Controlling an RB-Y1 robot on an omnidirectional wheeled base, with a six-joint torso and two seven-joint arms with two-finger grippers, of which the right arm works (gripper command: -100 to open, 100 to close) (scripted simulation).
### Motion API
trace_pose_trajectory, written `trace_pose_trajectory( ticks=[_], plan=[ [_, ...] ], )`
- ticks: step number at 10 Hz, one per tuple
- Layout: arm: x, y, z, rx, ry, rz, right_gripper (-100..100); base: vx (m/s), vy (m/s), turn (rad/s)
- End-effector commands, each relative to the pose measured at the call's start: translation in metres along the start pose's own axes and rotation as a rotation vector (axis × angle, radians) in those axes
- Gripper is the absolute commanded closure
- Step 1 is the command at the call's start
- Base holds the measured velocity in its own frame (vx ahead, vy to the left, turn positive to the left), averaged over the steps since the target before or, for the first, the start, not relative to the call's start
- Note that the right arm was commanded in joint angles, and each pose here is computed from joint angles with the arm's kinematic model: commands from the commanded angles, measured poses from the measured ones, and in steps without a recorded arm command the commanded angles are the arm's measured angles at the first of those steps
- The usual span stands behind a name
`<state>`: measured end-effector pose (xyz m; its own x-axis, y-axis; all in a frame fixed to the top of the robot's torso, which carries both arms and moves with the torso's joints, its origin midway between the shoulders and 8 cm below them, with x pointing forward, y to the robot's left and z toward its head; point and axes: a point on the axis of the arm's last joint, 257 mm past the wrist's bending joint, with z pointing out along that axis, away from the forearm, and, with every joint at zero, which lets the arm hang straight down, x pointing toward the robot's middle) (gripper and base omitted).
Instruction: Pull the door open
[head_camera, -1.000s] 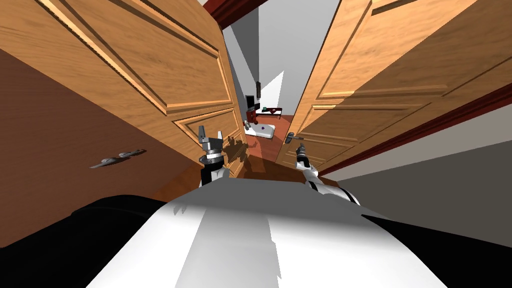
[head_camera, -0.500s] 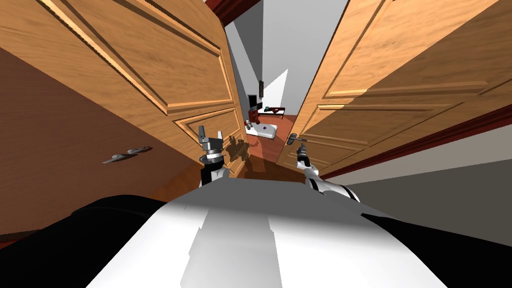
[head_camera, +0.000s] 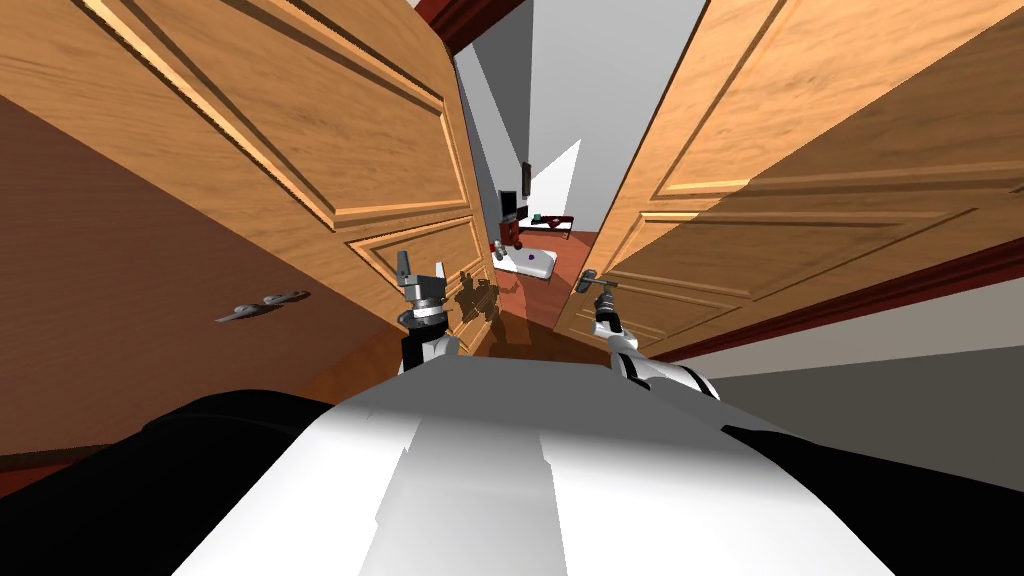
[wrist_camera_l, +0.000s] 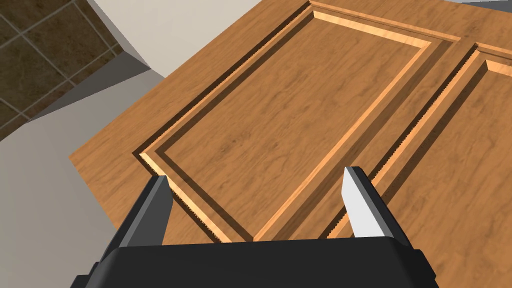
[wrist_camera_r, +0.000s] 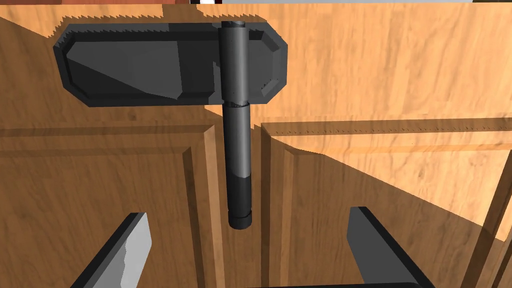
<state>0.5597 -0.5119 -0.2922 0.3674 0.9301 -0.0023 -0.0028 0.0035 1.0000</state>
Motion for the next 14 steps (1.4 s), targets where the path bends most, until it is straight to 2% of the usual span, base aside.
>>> trace_pose_trajectory(
  ticks=[1,8,9,14],
  plan=[
    [-0.0014,0.0002,0.0002,0.000,-0.003,0.000,-100,0.173,-0.067,0.025],
    [-0.0076,0.0000,-0.0004,-0.001,-0.016,0.001,-100,0.178,-0.079,0.023],
    [-0.0076,0.0000,-0.0004,-0.001,-0.016,0.001,100,-0.010,0.002,-0.004],
    [-0.0076,0.0000,-0.0004,-0.001,-0.016,0.001,100,-0.016,0.006,0.000]
  ],
)
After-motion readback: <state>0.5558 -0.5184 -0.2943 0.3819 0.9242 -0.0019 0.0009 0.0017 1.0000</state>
